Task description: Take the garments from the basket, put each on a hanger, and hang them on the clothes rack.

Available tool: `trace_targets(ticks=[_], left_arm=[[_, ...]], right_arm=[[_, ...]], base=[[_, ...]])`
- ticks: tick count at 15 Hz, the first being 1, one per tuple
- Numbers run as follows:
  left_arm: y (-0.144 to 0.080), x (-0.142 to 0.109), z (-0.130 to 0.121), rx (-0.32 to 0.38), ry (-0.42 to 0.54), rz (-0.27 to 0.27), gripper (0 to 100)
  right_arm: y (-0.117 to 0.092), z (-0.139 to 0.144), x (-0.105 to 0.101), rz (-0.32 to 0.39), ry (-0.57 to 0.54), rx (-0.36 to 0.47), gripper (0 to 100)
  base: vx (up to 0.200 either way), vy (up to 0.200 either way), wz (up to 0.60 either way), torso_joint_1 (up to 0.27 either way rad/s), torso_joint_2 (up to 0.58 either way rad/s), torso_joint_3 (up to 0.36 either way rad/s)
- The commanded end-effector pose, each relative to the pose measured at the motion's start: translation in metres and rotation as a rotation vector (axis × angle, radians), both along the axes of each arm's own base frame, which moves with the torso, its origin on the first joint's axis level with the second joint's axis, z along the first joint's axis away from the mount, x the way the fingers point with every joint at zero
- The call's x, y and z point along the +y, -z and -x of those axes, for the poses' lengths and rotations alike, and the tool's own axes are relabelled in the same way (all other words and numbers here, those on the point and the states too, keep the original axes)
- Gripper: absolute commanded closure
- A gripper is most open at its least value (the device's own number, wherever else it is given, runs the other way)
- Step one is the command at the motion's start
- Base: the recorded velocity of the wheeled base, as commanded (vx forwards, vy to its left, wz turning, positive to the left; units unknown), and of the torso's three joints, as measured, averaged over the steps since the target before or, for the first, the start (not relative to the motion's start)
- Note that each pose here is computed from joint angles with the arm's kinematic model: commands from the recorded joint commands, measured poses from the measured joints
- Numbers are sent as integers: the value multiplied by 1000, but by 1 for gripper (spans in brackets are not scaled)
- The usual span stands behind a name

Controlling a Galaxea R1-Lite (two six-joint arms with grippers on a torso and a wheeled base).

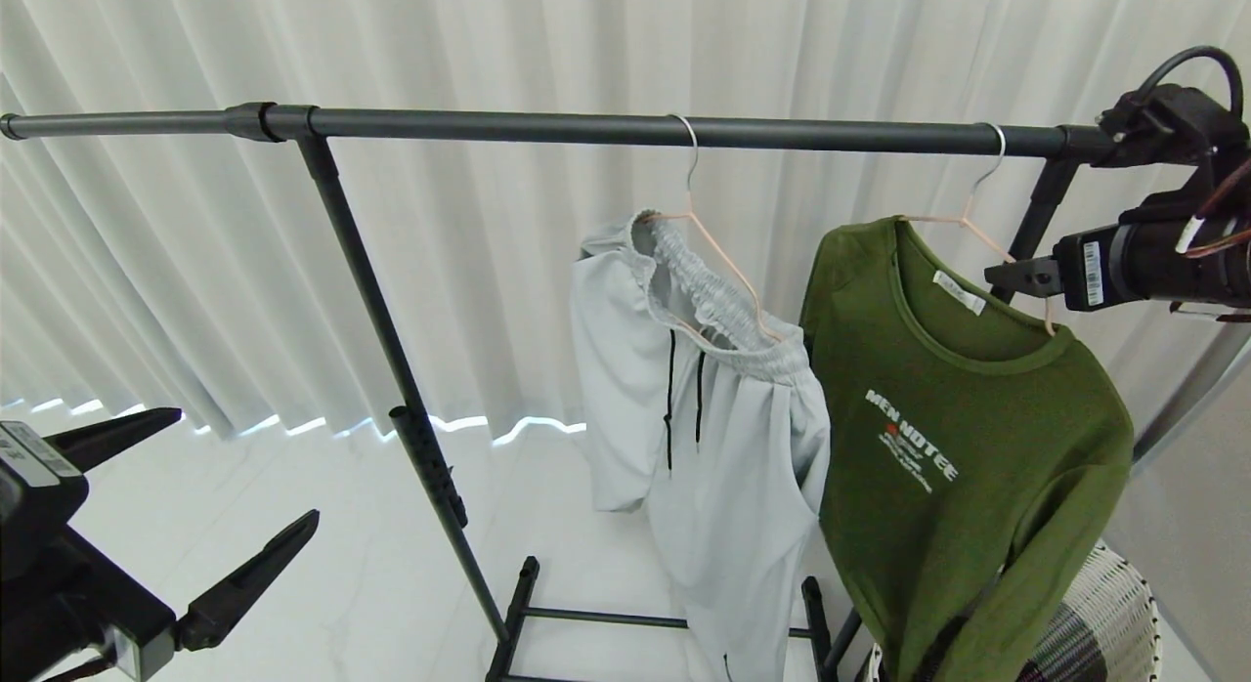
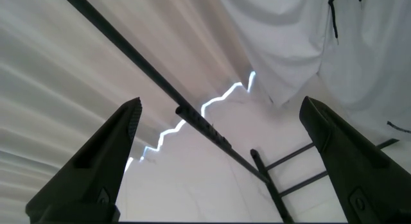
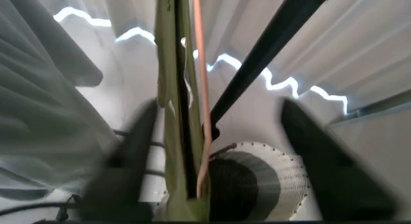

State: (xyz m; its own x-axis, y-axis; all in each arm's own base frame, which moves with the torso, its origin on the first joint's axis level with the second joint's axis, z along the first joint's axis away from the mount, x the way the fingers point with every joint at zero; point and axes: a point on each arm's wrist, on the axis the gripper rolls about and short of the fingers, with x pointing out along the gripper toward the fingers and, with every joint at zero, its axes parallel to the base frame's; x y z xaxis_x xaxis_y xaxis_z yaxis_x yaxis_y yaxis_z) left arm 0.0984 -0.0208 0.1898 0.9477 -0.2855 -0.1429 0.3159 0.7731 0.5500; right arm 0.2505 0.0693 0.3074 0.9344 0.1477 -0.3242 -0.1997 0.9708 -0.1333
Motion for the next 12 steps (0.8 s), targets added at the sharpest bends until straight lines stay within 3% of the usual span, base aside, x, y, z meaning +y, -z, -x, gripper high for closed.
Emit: trace_targets(ticks=[1, 5, 6, 12], left_arm=[[-2, 2, 3, -16, -16, 4, 0], [-6, 17, 14, -73, -196, 15, 0], [-1, 20, 18, -70, -226, 14, 0], [27, 21, 58, -145, -289, 15, 0]], right_arm=[[-6, 31, -7, -13, -13, -61, 0], [-13, 111, -32, -48, -7, -181, 0], [-12, 127, -38, -52, 1, -204, 0], [44, 182, -65, 31, 156, -173, 0]], base=[[0, 0, 0, 0, 0, 0], [0, 0, 0, 0, 0, 0], [-200, 0, 0, 2, 7, -2], [-200, 0, 0, 2, 3, -1]])
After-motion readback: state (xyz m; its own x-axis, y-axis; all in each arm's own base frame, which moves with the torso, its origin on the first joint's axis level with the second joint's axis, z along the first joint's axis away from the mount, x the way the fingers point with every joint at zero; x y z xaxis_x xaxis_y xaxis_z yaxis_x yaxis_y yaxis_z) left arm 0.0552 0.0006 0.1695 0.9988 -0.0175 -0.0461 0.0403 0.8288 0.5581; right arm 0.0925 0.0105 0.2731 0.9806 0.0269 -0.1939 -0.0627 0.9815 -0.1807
